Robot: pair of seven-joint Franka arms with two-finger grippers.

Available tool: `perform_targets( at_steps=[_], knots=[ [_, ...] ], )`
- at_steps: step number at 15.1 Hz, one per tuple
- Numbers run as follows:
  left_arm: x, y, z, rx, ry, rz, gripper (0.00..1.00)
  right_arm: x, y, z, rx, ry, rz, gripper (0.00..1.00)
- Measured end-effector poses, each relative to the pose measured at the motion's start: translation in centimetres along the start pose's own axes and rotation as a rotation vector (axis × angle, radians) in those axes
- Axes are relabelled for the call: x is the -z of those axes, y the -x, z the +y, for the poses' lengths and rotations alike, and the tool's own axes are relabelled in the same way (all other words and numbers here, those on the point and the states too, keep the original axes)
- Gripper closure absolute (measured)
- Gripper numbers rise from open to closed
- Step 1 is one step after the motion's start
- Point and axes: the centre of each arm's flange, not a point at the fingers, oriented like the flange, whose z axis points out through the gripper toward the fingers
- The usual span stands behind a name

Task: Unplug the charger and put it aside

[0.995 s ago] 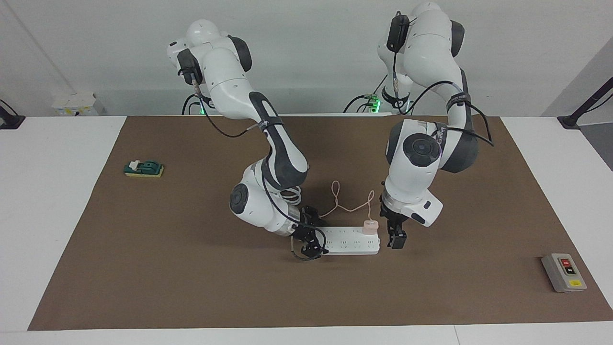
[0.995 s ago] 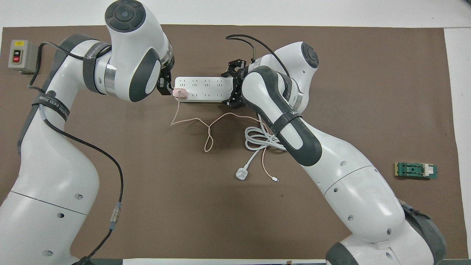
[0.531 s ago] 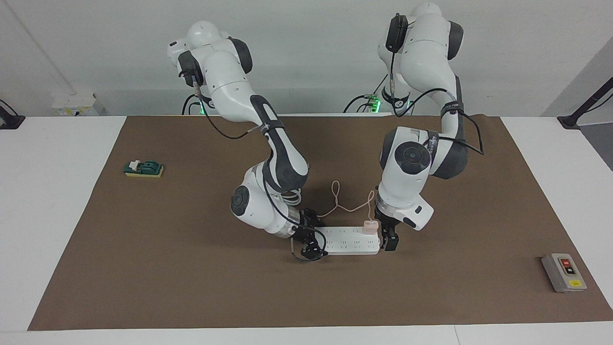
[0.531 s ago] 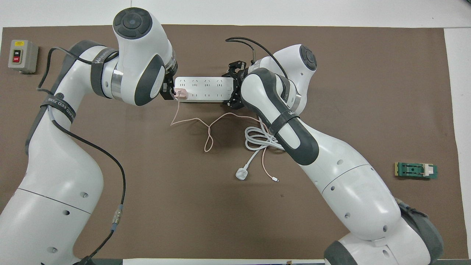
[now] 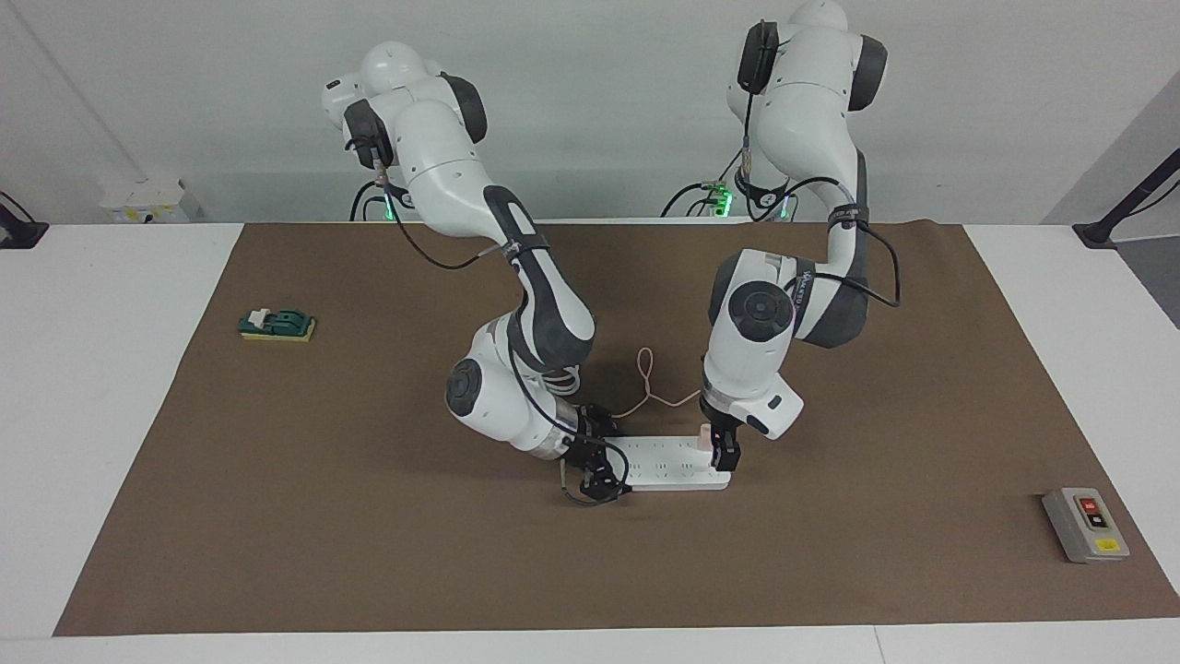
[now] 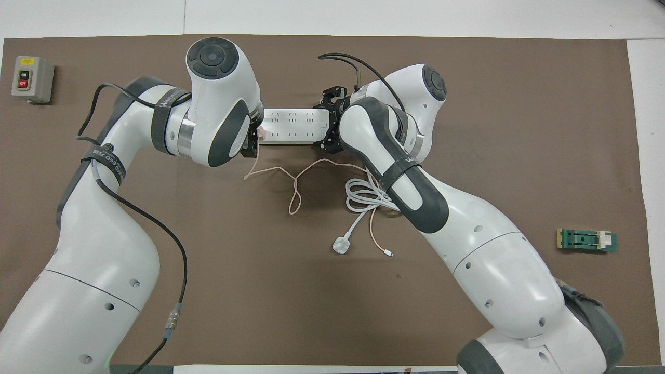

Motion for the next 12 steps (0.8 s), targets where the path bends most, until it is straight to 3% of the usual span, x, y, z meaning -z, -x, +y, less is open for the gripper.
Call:
perform_targets(
  at_steps=[6,9,10,12],
  knots=[
    [0.2,-0.09,-0.51,-0.001,-0.003,0.001,0.26,0.0,-0.01,0.0,0.0,0.0,-0.001,0.07],
    [0.38,-0.12,-0.37,-0.001,0.012,-0.003,0.6,0.0,-0.01,0.0,0.002,0.0,-0.001,0.07],
    [0.5,-0.15,-0.21,-0.001,0.025,-0.006,0.68,0.0,-0.01,0.0,0.002,0.0,-0.001,0.07],
    [0.49,-0.09,-0.24,-0.009,0.026,-0.005,0.68,0.0,-0.01,0.0,0.002,0.0,-0.001,0.07]
  ],
)
